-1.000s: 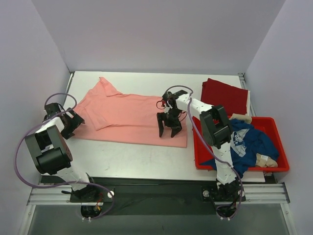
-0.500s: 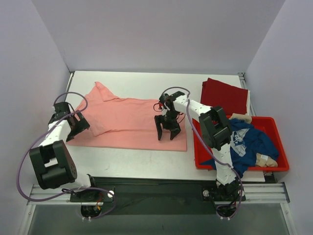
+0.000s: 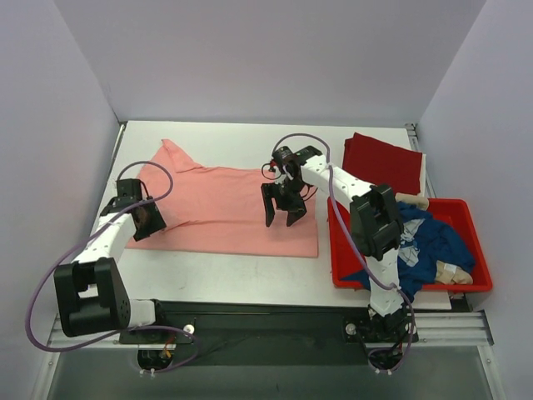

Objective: Fold and stack the t-shirts
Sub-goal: Fold the flattened tshirt in 1/3 of the way

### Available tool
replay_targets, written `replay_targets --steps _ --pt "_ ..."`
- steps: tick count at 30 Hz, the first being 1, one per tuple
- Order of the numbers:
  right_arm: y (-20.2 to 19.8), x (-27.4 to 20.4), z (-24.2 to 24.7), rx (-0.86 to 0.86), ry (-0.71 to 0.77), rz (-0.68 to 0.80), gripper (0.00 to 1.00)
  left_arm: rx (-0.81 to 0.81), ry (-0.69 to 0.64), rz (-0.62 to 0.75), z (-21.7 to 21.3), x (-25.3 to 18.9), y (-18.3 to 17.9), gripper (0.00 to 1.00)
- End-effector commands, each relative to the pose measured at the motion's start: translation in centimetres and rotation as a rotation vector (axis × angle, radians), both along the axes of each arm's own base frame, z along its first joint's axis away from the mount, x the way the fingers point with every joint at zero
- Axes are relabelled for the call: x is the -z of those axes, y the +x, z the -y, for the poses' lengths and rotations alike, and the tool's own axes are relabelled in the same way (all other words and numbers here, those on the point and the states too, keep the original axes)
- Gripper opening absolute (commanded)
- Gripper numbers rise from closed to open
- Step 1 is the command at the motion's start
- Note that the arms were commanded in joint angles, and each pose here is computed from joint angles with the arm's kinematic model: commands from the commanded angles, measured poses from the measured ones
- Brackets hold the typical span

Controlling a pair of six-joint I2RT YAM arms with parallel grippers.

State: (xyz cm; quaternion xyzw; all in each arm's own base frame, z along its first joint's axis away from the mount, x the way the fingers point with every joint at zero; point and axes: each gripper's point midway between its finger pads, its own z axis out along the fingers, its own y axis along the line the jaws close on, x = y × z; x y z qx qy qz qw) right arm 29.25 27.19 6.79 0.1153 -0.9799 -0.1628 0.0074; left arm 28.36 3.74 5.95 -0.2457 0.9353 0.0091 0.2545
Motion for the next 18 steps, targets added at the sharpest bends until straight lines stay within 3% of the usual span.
replay_targets --steps 1,18 --pt "-0.5 -1.9 0.4 0.003 0.003 -0.002 0.65 0.013 -0.040 0.033 0.5 -0.1 1.7 0.55" --pt "-0.7 -1.5 0.6 0.003 -0.003 -0.012 0.65 0.029 -0.072 0.008 0.9 1.1 3.7 0.45"
